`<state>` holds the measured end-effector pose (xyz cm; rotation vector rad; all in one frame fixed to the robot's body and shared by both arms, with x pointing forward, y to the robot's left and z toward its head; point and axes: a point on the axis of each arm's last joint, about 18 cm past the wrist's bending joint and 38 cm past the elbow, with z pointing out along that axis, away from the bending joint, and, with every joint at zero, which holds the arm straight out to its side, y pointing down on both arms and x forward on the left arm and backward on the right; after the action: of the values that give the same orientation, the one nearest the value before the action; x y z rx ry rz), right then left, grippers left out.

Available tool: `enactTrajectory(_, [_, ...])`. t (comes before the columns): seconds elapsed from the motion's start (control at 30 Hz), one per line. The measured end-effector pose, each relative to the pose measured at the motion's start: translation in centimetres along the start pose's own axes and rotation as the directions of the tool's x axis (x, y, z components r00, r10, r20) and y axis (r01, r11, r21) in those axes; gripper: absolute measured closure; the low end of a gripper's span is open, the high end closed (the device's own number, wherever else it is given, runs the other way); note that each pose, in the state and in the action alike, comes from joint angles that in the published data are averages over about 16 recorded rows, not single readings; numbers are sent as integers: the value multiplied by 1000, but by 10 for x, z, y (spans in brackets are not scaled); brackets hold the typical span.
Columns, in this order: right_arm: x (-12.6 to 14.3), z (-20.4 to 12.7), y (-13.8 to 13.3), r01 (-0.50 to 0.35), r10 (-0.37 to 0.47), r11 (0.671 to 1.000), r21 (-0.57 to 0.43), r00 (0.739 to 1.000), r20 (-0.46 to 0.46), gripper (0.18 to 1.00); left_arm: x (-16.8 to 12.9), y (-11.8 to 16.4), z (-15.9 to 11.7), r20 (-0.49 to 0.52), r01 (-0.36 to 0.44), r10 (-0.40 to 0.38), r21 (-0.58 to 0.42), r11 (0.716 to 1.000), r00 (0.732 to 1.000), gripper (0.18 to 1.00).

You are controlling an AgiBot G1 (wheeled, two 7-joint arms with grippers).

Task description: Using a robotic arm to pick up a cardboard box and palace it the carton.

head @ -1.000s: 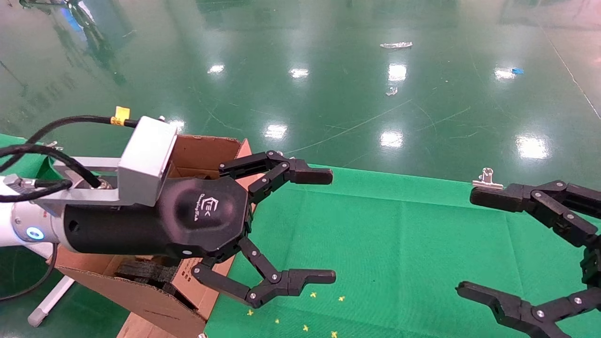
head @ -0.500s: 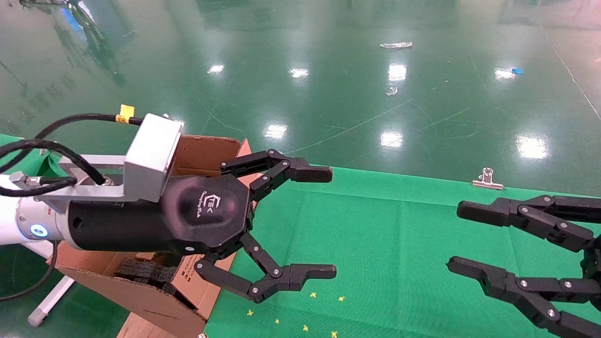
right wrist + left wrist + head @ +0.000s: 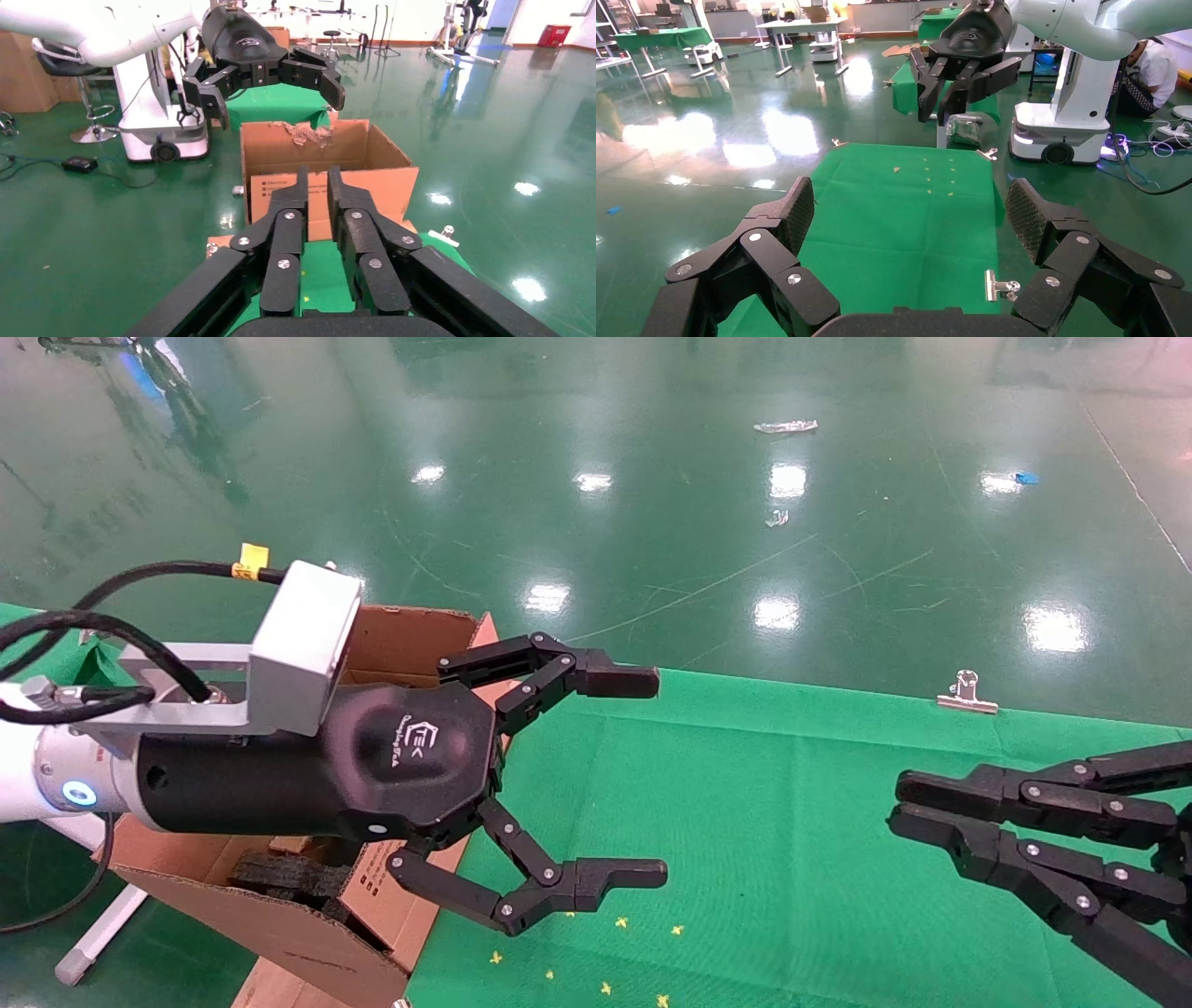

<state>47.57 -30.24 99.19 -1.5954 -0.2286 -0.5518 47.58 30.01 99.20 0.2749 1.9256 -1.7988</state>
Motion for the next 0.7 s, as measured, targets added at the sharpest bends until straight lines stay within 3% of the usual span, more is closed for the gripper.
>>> enactTrajectory(0.27, [0, 0, 0, 0, 0, 1000, 0, 1000, 0, 954, 0, 0, 0, 1, 1, -1, 0, 1000, 1000, 184])
enactTrajectory(0.7, [0, 0, 0, 0, 0, 1000, 0, 1000, 0, 979, 0, 0, 0, 1, 1, -1, 1, 1000, 1000, 184])
